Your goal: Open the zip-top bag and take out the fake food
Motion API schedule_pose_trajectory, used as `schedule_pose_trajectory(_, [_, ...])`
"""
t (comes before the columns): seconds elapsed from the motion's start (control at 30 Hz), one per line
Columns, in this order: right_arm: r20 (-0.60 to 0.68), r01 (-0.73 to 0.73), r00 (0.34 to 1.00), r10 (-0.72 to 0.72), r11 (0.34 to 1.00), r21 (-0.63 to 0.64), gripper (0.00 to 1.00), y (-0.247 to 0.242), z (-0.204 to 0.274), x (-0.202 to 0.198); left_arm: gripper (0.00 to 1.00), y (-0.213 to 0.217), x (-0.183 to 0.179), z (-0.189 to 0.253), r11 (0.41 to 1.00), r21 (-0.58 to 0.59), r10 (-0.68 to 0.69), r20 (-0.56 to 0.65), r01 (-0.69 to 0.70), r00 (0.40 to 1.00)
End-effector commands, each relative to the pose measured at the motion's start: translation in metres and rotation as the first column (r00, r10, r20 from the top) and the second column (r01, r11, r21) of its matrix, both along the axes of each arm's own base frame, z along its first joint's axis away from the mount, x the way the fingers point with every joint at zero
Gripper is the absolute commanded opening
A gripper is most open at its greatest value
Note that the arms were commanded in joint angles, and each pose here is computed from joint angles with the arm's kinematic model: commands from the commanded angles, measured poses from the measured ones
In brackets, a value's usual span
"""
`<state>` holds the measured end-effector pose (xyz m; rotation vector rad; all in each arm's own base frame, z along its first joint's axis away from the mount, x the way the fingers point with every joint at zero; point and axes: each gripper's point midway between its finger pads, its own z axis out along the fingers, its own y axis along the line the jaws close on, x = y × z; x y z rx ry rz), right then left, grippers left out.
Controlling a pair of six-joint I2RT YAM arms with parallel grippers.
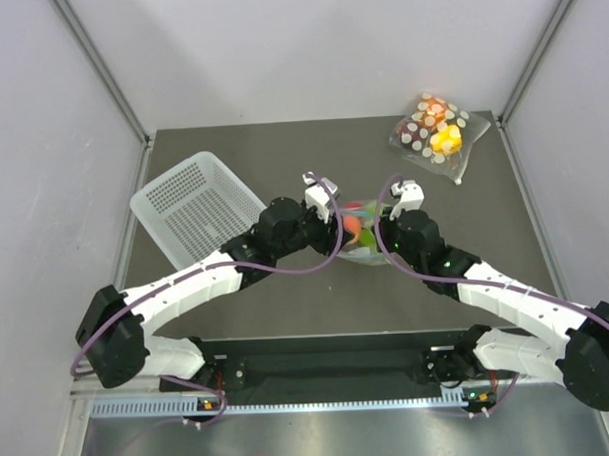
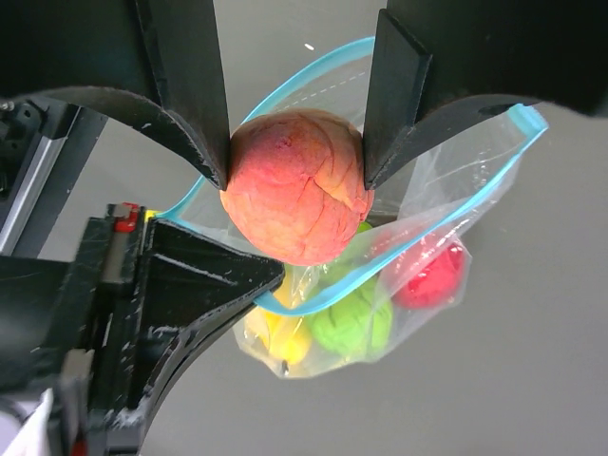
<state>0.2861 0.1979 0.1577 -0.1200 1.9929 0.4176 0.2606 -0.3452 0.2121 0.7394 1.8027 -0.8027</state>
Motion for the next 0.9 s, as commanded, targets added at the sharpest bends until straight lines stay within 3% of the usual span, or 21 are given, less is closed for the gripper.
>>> schedule_pose_trajectory(0.0, [0.047, -0.005, 0.999, 0.003, 0.999, 0.032, 0.00, 0.008, 0.017, 0.004, 0.31, 0.016, 0.007, 0.040, 0.997, -0.043, 0.063, 0.045, -0.061, 0.997])
schedule_pose_trajectory(0.17, [0.060, -0.001, 0.998, -0.001, 0.999, 0.033, 0.00, 0.006, 0.023, 0.004, 0.31, 0.066, 0.029, 0.058, 0.978, -0.068, 0.202, 0.054, -0.198, 0.978])
schedule_pose_trajectory(0.33, [0.056, -0.005, 0.998, 0.003, 1.000, 0.023, 0.00, 0.006, 0.021, 0.004, 0.31, 0.154, 0.061, 0.062, 0.904, -0.072, 0.423, 0.012, -0.421, 0.906])
schedule_pose_trajectory(0.43, [0.054, -0.006, 0.999, 0.004, 1.000, 0.024, 0.00, 0.006, 0.020, 0.004, 0.32, 0.219, 0.080, 0.054, 0.773, -0.030, 0.634, 0.003, -0.634, 0.773])
schedule_pose_trajectory(0.47, [0.054, -0.006, 0.999, 0.004, 1.000, 0.024, 0.00, 0.006, 0.021, 0.004, 0.32, 0.253, 0.087, 0.049, 0.659, 0.006, 0.752, 0.021, -0.752, 0.659])
schedule_pose_trajectory(0.57, [0.057, -0.008, 0.998, 0.007, 1.000, 0.024, 0.00, 0.007, 0.023, 0.004, 0.34, 0.299, 0.089, 0.024, 0.479, 0.126, 0.874, 0.031, -0.869, 0.486])
schedule_pose_trajectory(0.67, [0.062, -0.009, 0.998, 0.008, 1.000, 0.019, 0.00, 0.006, 0.026, 0.005, 0.36, 0.312, 0.091, 0.009, 0.438, 0.152, 0.896, 0.011, -0.886, 0.444])
schedule_pose_trajectory(0.87, [0.058, -0.013, 0.998, 0.013, 1.000, 0.012, 0.00, 0.007, 0.025, 0.004, 0.47, 0.318, 0.093, -0.008, 0.425, 0.193, 0.903, -0.021, -0.884, 0.430])
